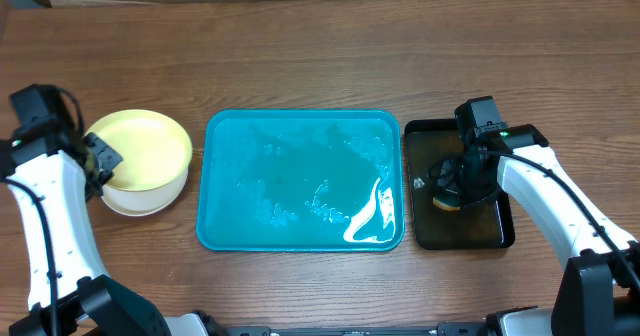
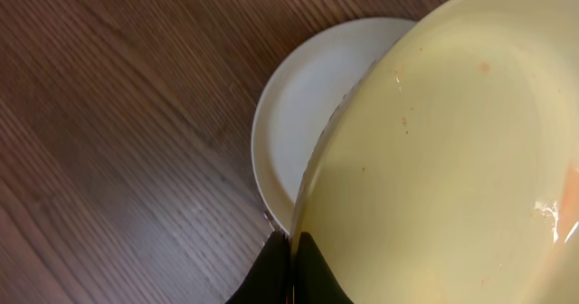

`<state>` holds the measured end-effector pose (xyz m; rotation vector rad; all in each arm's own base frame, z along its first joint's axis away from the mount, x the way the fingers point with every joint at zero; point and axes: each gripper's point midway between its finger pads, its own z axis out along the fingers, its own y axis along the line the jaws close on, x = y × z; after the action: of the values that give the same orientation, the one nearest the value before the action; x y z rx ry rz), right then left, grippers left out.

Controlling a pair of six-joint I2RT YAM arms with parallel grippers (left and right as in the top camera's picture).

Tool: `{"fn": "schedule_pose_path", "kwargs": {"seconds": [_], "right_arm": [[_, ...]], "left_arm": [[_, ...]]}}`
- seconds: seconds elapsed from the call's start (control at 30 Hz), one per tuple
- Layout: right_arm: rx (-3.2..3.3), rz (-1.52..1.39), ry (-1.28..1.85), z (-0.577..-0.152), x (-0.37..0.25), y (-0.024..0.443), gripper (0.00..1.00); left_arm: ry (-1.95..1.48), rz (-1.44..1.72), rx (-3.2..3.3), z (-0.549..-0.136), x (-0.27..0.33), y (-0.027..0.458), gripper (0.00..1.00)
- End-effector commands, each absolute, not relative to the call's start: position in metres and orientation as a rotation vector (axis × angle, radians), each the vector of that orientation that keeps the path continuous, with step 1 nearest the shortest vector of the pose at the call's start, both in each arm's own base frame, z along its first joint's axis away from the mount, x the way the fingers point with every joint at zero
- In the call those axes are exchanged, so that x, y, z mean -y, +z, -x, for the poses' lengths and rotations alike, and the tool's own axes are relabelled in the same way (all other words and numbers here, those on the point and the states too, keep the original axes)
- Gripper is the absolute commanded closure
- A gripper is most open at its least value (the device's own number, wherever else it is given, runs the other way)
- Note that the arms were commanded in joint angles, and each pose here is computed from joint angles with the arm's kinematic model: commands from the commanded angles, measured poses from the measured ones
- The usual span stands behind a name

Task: Clean dirty plates on tray and stack at the side
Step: 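Lower the yellow-green plate onto the white plate stack and release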

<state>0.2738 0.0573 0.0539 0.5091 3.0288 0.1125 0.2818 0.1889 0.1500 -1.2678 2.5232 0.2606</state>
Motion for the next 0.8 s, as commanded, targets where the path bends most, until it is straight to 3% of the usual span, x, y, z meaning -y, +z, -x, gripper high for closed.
{"fn": "schedule_pose_path", "kwargs": {"seconds": [0.0, 0.13, 0.2, 0.3, 0.37, 0.63, 0.77], "right_arm": [[-3.028, -0.496, 0.105, -0.273, -0.057, 0.053, 0.96], [-3.031, -0.496, 0.103, -0.272, -0.057, 0.053, 0.96], [-3.031, -0.496, 0.103, -0.272, -0.057, 0.053, 0.96], [-3.031, -0.496, 0.103, -0.272, -0.057, 0.053, 0.96], [-3.031, -0.496, 0.103, -0.272, -0.057, 0.053, 0.96], [-3.03, -0.493, 0.104, -0.273, -0.057, 0.053, 0.96], [-3.028, -0.336, 0.167, -0.28, -0.065, 0.057, 0.96]], "left_arm": [[0.191, 1.324, -2.478, -0.284, -0.196, 0.146, 0.96], [0.197, 1.343, -2.482, -0.285, -0.201, 0.139, 0.94], [0.197, 1.346, -2.49, -0.285, -0.202, 0.135, 0.81], [0.192, 1.357, -2.517, -0.284, -0.2, 0.128, 0.45], [0.182, 1.36, -2.523, -0.284, -0.199, 0.127, 0.37], [-0.216, 1.167, -2.651, -0.303, -0.14, 0.125, 0.35], [-0.379, 0.976, -2.751, -0.308, -0.098, 0.127, 0.35]]}}
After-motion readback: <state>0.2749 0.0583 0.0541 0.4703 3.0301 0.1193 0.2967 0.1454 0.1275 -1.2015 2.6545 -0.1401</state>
